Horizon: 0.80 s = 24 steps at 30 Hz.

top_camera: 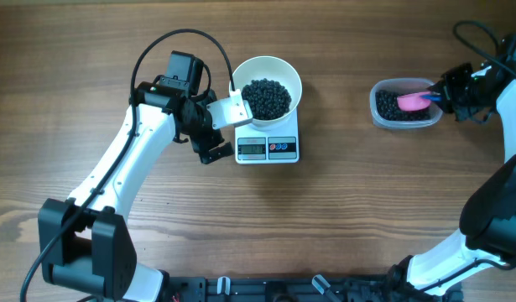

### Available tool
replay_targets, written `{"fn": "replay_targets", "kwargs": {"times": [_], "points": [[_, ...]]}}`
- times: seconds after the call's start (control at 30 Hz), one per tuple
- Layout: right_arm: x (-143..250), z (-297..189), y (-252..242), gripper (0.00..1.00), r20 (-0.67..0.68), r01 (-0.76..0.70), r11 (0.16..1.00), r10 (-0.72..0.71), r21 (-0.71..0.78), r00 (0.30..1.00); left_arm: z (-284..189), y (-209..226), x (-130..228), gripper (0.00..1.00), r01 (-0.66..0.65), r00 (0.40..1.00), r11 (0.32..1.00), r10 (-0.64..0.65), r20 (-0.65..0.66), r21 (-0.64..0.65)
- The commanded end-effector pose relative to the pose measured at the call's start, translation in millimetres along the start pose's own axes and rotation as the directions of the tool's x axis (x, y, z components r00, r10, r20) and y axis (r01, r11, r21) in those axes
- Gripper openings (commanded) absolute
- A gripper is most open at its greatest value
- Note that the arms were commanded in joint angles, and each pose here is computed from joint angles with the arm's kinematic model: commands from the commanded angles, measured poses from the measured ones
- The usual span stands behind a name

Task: Scoop item into bowl and weigh 150g on scale

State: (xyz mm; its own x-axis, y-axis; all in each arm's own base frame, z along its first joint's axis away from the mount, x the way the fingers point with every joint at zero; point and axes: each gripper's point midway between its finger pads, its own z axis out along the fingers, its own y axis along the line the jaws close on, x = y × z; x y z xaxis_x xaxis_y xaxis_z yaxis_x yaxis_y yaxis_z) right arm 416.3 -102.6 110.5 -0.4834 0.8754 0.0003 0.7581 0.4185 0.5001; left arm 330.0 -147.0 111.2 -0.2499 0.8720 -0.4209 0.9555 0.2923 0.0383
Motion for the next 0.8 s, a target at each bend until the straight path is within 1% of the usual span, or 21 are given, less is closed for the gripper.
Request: {"fn": "replay_targets", "kwargs": {"times": [0.0,0.07,0.1,0.13,0.23,0.3,0.4,0.47,0.53,0.63,0.7,0.77], "points": [[7.1,6.8,-3.8,0.22,-0.035,-0.021,1.0,0.021,0.009,0.999,0.2,-1.4,-3.9,1.0,-0.017,1.0,1.0,0.017,0.02,0.013],[9.1,7.0,-4.3,0.24,-0.041,-0.048,0.999,0.048,0.014,0.998,0.2,-1.4,-3.9,1.0,-0.017,1.0,1.0,0.017,0.019,0.013],[10.5,7.7,-3.3,0.27,-0.043,-0.056,0.998,0.057,0.015,0.997,0.1,-1.3,-3.8,1.0,-0.017,1.0,1.0,0.016,0.019,0.012],[11.9,8.4,-1.9,0.33,-0.045,-0.052,0.999,0.053,0.015,0.998,0.2,-1.4,-3.9,1.0,-0.017,1.0,1.0,0.017,0.02,0.013],[16.7,11.3,4.5,0.36,-0.047,-0.058,0.998,0.059,0.01,0.997,0.2,-1.4,-3.9,1.0,-0.017,1.0,1.0,0.017,0.02,0.013],[18.3,13.7,12.0,0.38,-0.041,-0.034,0.999,0.034,-0.005,0.999,0.2,-1.4,-3.9,1.0,-0.017,1.0,1.0,0.017,0.02,0.013],[16.6,14.9,13.7,0.38,-0.025,-0.029,1.0,0.029,-0.001,0.999,0.2,-1.4,-3.9,1.0,-0.017,1.0,1.0,0.017,0.019,0.013],[13.3,14.8,10.6,0.36,-0.006,-0.054,0.998,0.054,0.016,0.999,0.2,-1.4,-3.9,1.0,-0.017,1.0,1.0,0.017,0.02,0.013],[12.4,14.9,11.0,0.31,-0.001,-0.053,0.998,0.053,0.015,0.999,0.2,-1.5,-3.8,1.0,-0.017,1.0,1.0,0.016,0.019,0.013],[12.1,14.9,11.4,0.17,0.0,-0.068,0.998,0.068,0.014,0.998,0.2,-1.4,-3.9,1.0,-0.017,1.0,1.0,0.017,0.02,0.013],[11.8,14.9,11.7,0.14,0.001,-0.07,0.997,0.07,0.012,0.998,0.2,-1.6,-4.1,1.0,-0.018,1.0,1.0,0.017,0.02,0.013],[11.2,14.9,12.3,0.14,0.004,-0.07,0.997,0.07,0.01,0.998,0.2,-1.6,-4.1,1.0,-0.018,1.0,1.0,0.017,0.019,0.013]]}}
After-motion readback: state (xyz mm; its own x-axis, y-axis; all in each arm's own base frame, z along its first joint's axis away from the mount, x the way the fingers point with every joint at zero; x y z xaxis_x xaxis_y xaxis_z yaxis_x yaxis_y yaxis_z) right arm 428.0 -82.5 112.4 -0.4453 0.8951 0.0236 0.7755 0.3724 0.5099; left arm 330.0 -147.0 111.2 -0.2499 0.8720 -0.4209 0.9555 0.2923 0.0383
